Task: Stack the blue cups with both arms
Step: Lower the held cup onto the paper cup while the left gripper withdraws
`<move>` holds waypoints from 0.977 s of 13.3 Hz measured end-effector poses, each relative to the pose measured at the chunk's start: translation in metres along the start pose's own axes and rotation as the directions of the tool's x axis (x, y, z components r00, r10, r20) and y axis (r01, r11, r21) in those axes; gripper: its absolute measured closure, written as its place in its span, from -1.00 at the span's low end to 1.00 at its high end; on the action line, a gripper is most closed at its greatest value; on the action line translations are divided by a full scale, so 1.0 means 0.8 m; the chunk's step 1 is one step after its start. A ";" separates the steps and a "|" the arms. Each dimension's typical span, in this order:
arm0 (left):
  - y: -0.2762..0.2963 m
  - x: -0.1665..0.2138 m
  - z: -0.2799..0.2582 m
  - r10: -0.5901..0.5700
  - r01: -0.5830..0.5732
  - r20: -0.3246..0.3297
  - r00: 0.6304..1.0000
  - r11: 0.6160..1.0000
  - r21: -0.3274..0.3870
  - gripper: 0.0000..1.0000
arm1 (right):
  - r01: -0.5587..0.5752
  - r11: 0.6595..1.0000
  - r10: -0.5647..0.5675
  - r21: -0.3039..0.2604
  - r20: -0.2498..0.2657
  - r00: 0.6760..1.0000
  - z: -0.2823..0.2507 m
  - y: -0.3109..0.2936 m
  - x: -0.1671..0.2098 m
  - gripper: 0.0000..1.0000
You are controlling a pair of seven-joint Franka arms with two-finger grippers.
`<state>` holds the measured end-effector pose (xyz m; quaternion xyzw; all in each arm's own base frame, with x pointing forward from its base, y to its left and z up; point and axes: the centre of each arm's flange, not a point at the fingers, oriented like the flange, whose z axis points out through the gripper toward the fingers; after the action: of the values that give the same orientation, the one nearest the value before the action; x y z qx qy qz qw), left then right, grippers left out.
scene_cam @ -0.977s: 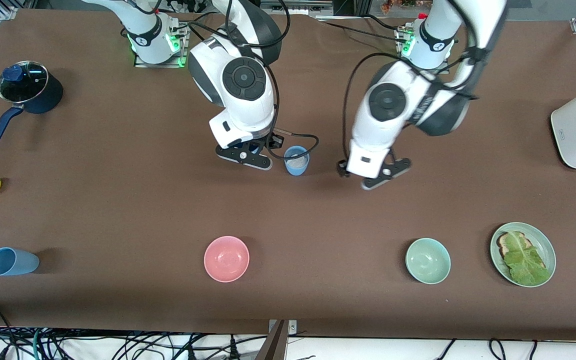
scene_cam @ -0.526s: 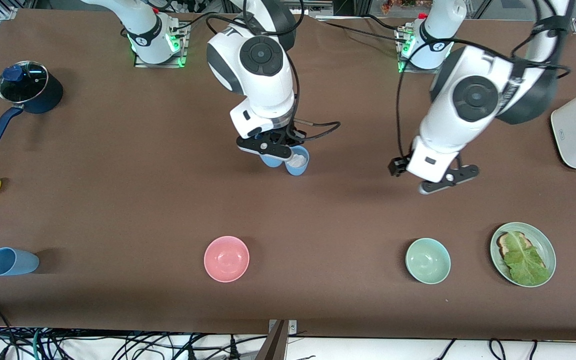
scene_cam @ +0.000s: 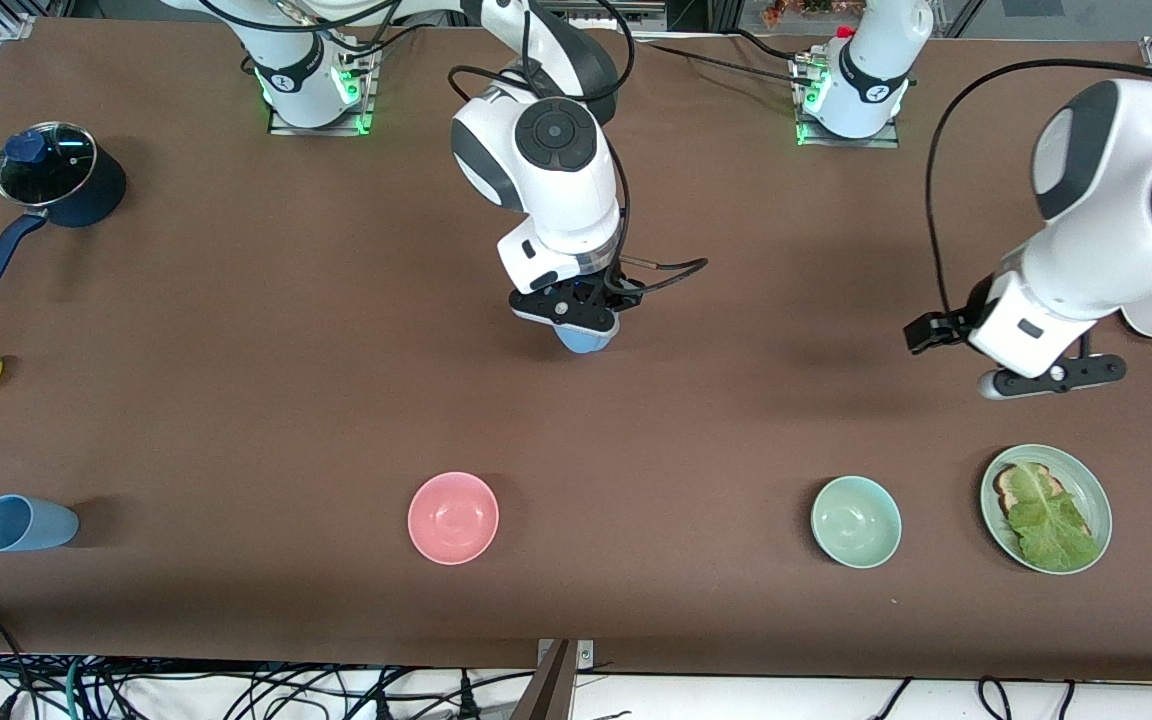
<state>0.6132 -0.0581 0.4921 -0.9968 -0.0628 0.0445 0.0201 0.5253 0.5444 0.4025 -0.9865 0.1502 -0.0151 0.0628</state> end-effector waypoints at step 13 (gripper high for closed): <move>-0.109 -0.020 -0.058 0.150 -0.151 -0.020 0.988 0.988 -0.013 -0.99 | 0.017 0.997 -0.013 -0.081 0.045 0.999 0.029 -0.003 -0.031 0.89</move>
<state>0.5906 0.0247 0.5433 -0.9992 0.0125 0.0359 0.0098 0.5038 0.5571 0.3795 -0.9894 0.1420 0.0126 0.0258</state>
